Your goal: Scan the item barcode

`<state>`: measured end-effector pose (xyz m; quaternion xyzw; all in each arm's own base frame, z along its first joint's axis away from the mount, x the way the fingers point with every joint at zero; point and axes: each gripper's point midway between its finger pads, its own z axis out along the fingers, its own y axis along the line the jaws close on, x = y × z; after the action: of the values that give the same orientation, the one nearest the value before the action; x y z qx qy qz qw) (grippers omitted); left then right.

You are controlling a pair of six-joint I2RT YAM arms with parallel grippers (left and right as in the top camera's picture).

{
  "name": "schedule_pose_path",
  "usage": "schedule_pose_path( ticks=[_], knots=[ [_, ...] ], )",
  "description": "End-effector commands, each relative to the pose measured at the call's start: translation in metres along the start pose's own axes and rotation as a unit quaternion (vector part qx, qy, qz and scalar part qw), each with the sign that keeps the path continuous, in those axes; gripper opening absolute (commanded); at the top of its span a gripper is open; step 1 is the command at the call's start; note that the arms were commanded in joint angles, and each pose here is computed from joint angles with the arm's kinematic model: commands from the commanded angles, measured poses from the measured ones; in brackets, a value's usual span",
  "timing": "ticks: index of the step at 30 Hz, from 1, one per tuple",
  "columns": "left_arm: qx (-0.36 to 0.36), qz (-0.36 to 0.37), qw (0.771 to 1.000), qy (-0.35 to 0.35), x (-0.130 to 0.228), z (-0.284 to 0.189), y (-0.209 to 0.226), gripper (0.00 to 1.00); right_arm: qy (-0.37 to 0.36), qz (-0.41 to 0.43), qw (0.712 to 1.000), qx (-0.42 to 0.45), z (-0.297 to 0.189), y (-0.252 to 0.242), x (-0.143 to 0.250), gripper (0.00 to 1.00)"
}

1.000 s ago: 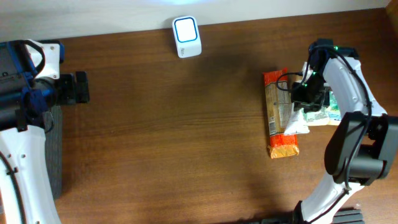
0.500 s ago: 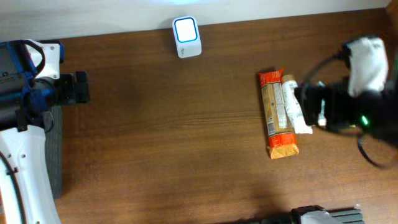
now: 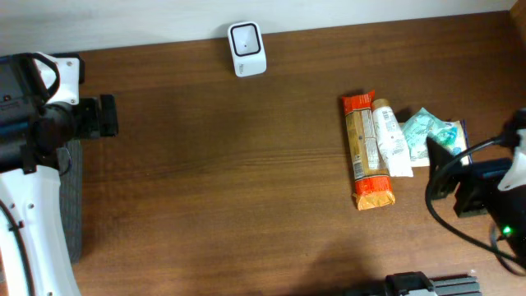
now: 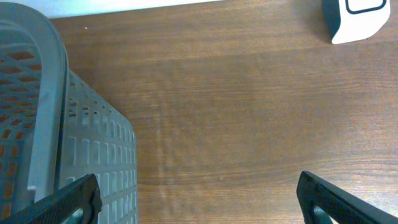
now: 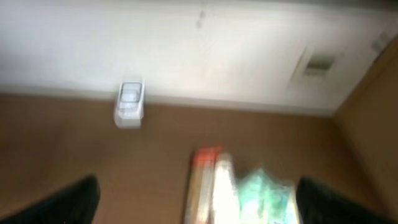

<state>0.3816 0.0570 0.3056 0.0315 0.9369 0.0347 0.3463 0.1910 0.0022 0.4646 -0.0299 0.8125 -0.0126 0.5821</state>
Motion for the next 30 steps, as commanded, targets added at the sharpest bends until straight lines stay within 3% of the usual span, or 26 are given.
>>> schedule_pose_path(
  ticks=[1, 9, 14, 18, 30],
  knots=[
    [0.001, 0.006, 1.0, -0.008, -0.002, -0.005, 0.0, 0.99, -0.045, -0.009, 0.998, 0.042, 0.015, -0.014, 0.032, 0.98],
    [0.001, 0.006, 1.0, -0.008, -0.002, -0.005, 0.0, 0.99, -0.211, -0.034, 0.977, -0.013, 0.107, 0.013, 0.173, 0.99],
    [0.001, 0.006, 1.0, -0.008, -0.002, -0.005, 0.0, 0.99, -0.207, -0.032, 0.978, -0.016, 0.127, 0.016, 0.221, 0.99],
    [0.001, 0.006, 1.0, -0.008, -0.002, -0.005, 0.0, 0.99, -0.15, -0.024, 0.988, -0.037, 0.147, 0.023, 0.264, 0.99],
    [0.001, 0.006, 1.0, -0.008, -0.002, -0.005, 0.0, 0.99, -0.139, -0.021, 0.989, -0.049, 0.148, 0.026, 0.269, 0.99]
  ],
)
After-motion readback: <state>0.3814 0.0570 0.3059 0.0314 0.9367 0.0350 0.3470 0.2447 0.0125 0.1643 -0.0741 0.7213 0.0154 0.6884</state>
